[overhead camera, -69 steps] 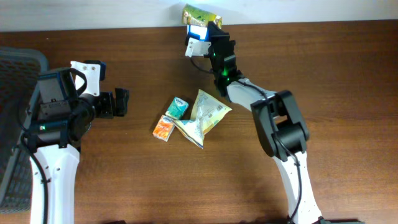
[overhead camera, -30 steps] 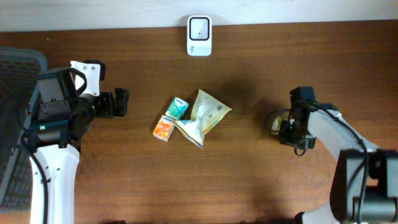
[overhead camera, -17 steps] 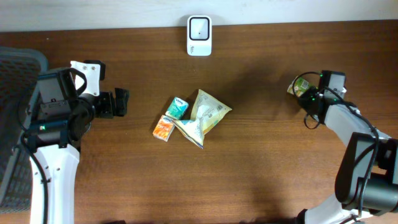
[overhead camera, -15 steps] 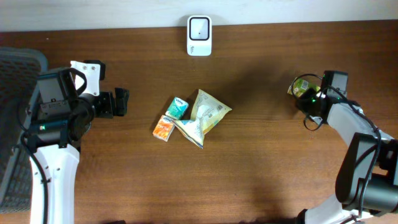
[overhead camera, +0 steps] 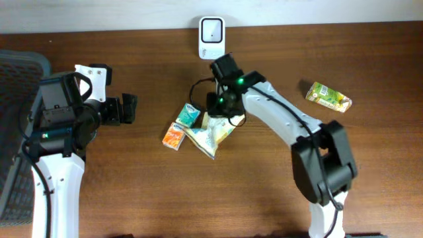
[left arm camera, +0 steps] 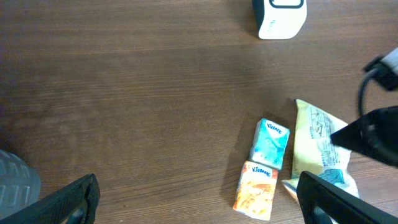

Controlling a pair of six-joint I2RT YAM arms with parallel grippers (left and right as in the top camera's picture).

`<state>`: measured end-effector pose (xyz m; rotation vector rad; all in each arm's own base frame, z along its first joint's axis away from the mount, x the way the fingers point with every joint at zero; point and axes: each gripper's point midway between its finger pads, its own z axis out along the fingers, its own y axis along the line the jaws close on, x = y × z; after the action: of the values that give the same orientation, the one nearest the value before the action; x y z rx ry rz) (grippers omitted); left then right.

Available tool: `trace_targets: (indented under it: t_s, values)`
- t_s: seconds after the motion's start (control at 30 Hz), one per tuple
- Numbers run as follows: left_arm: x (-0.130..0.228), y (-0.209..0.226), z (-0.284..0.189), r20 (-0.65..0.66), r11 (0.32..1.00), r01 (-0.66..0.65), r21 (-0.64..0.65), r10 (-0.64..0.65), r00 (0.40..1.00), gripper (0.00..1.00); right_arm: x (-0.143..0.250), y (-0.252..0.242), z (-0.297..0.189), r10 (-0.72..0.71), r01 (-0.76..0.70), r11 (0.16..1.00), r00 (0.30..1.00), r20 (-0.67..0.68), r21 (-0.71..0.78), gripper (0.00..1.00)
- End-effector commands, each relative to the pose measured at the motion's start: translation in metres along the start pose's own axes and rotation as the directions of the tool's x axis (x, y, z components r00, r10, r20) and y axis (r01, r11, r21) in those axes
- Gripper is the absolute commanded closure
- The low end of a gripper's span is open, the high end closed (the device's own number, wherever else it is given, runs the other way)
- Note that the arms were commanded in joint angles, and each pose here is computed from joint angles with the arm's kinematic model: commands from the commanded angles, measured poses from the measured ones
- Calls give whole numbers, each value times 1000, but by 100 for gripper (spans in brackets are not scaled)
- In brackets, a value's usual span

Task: Scan the item barcode
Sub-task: 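Move the right gripper to the yellow snack bag and grasp it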

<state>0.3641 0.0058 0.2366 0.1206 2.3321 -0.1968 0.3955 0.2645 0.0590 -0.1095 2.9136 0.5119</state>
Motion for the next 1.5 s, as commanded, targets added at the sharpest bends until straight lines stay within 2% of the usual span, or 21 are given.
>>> trace_targets:
  t_s: [0.0,0.1,0.17,0.2,0.27,0.33,0.4,0.53,0.6,0.67,0.73,0.8,0.87,0.97,1.0,1.03,1.1,1.13,1.27,1.4,1.47]
  values:
    - [-4,-2,-4,14,1000,-17,10,17,1000,1,22,-5,25,25,-22,999,995,-93,29,83]
    - [-4,-2,-4,14,1000,-17,10,17,1000,1,46,-17,55,63,-52,997,978,-198,65,83]
    - [-4,-2,-4,14,1000,-17,10,17,1000,1,40,-15,53,56,-46,997,982,-180,59,80]
    - [-4,-2,-4,14,1000,-17,10,17,1000,1,31,-12,47,15,-9,999,986,-165,40,70]
    - [-4,-2,-4,14,1000,-17,10,17,1000,1,7,6,12,-81,81,997,988,-131,0,62]
    - [-4,-2,-4,14,1000,-17,10,17,1000,1,1,60,-24,-233,211,962,966,-115,-175,56]
    - [-4,-2,-4,14,1000,-17,10,17,1000,1,32,93,-10,-316,279,935,936,-156,-218,52]
    - [-4,-2,-4,14,1000,-17,10,17,1000,1,99,97,21,-358,308,930,878,-317,-199,53]
    - [-4,-2,-4,14,1000,-17,10,17,1000,1,111,80,19,-329,301,944,864,-382,-135,53]
    - [-4,-2,-4,14,1000,-17,10,17,1000,1,112,33,8,-226,276,960,861,-455,46,53]
    - [-4,-2,-4,14,1000,-17,10,17,1000,1,107,-17,-9,-133,272,937,857,-498,218,53]
    - [-4,-2,-4,14,1000,-17,10,17,1000,1,89,-61,-23,-39,243,889,886,-463,389,53]
    - [-4,-2,-4,14,1000,-17,10,17,1000,1,62,-114,-39,49,171,850,916,-399,498,53]
    - [-4,-2,-4,14,1000,-17,10,17,1000,1,38,-158,-62,161,21,857,938,-306,515,53]
    - [-4,-2,-4,14,1000,-17,10,17,1000,1,30,-158,-66,171,-22,890,942,-290,456,53]
    - [-4,-2,-4,14,1000,-17,10,17,1000,1,13,-136,-71,128,-55,961,957,-259,270,53]
    - [-4,-2,-4,14,1000,-17,10,17,1000,1,-15,-107,-79,73,-54,991,984,-162,119,55]
    - [-4,-2,-4,14,1000,-17,10,17,1000,1,-24,-94,-78,56,-49,997,990,-130,59,62]
    - [-4,-2,-4,14,1000,-17,10,17,1000,1,-20,-97,-63,124,-111,990,981,-150,91,70]
    - [-4,-2,-4,14,1000,-17,10,17,1000,1,25,-109,-10,138,-109,985,962,-235,131,71]
    - [-4,-2,-4,14,1000,-17,10,17,1000,1,43,-141,0,197,-136,961,948,-250,239,71]
